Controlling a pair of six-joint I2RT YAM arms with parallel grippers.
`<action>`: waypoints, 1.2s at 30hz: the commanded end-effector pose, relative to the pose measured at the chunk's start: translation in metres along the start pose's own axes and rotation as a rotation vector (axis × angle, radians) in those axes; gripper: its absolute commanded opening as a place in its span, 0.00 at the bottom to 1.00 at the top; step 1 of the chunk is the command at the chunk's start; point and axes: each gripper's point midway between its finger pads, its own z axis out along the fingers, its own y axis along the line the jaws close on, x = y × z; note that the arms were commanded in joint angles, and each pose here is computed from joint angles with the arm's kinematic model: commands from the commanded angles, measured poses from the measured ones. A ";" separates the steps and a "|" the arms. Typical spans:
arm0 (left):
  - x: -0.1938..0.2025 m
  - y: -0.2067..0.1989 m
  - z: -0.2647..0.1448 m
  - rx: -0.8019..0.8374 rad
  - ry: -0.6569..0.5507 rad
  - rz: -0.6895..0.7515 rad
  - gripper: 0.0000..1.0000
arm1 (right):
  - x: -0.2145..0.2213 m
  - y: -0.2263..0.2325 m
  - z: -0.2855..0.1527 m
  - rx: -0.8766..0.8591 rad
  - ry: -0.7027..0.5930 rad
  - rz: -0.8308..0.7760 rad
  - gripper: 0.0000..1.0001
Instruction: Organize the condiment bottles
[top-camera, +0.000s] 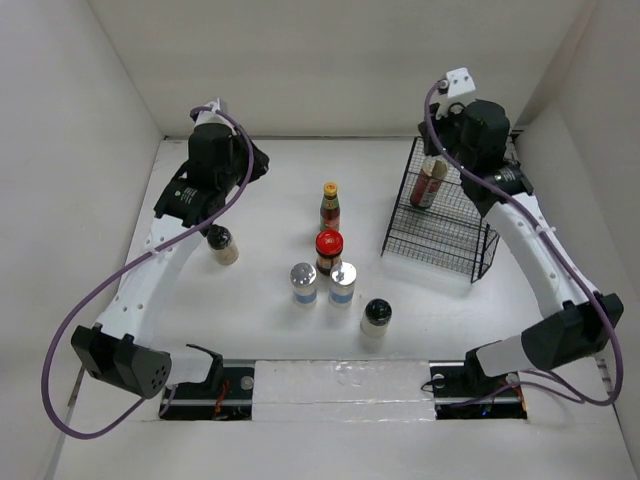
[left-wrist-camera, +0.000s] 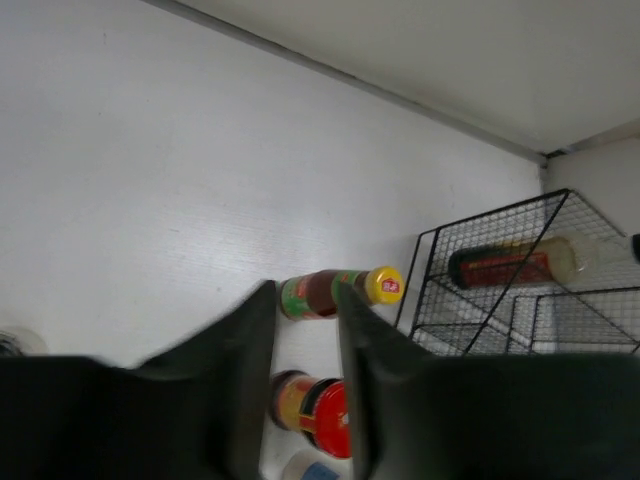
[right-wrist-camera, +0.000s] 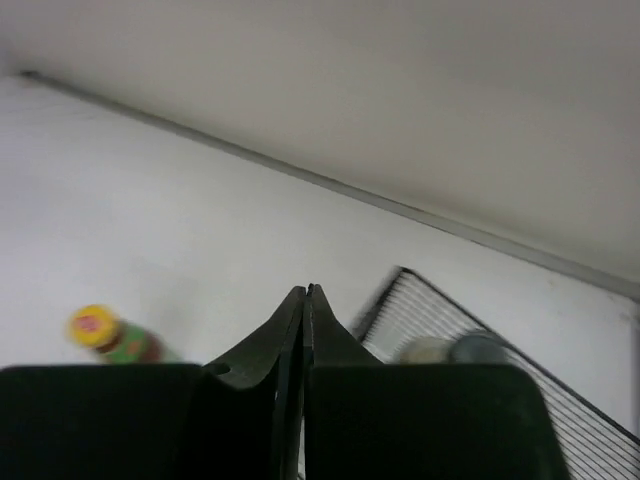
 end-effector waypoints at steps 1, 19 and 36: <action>-0.002 -0.002 -0.002 0.019 -0.018 0.000 0.16 | -0.014 0.074 -0.018 -0.237 -0.038 -0.060 0.01; 0.002 0.004 -0.010 0.012 -0.025 0.000 0.42 | 0.137 0.222 0.052 -0.572 0.206 -0.108 0.92; -0.002 0.006 -0.019 0.008 -0.043 0.008 0.42 | 0.018 0.207 0.050 -0.475 -0.107 -0.047 0.12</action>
